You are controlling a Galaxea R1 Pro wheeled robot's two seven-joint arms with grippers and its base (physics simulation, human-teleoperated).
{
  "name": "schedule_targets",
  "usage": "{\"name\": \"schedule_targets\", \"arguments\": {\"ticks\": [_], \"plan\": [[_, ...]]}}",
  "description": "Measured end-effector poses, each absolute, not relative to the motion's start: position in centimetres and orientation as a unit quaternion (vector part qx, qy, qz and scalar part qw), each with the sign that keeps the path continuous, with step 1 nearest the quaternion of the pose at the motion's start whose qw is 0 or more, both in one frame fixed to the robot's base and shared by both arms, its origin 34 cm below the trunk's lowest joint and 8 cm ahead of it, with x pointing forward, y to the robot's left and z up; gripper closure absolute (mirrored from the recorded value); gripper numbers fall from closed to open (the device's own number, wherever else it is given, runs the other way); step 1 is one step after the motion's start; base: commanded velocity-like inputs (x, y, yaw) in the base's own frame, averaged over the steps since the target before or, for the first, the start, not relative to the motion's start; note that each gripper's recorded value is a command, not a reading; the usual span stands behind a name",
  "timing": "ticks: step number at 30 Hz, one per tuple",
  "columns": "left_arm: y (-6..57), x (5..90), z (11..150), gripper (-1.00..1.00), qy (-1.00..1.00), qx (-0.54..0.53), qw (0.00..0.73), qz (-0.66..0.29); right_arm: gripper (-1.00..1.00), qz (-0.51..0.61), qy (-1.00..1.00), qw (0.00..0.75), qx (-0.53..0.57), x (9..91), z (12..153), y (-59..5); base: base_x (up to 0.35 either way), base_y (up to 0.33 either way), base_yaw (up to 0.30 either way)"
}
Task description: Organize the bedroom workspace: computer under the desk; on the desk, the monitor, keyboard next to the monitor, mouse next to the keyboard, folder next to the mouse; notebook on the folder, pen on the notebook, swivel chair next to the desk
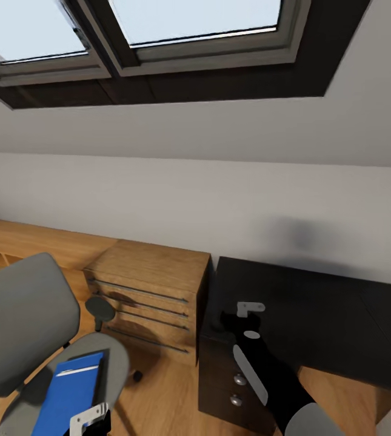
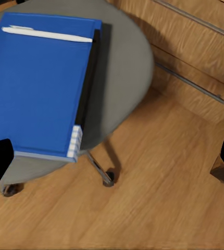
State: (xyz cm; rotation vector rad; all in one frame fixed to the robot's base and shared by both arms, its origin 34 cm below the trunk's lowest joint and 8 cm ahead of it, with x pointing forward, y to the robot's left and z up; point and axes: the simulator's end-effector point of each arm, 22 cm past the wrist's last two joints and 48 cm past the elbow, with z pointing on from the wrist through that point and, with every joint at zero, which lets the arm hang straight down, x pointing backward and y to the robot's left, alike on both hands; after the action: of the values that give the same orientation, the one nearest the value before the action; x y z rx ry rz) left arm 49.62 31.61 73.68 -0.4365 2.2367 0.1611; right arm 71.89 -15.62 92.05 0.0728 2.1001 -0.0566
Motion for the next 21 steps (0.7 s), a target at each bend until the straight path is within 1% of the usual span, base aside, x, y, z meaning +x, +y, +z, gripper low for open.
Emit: {"name": "schedule_targets", "arguments": {"ticks": [12,16,21], "plan": [[31.61,49.66,73.74,-1.0,0.89,-0.174,0.416,0.064,-1.0,-0.023,0.866,0.498,0.029,71.91,92.18,-15.59,-0.335,0.0,-0.243],[31.64,49.65,73.75,-1.0,0.89,-0.174,0.416,0.064,-1.0,-0.023,0.867,0.498,0.029,71.9,92.18,-15.53,-0.334,-0.005,-0.07],[31.64,49.65,73.75,-1.0,0.89,-0.174,0.416,0.064,-1.0,-0.023,0.867,0.497,0.029,71.89,92.16,-15.52,-0.334,-0.027,-0.009]]}}
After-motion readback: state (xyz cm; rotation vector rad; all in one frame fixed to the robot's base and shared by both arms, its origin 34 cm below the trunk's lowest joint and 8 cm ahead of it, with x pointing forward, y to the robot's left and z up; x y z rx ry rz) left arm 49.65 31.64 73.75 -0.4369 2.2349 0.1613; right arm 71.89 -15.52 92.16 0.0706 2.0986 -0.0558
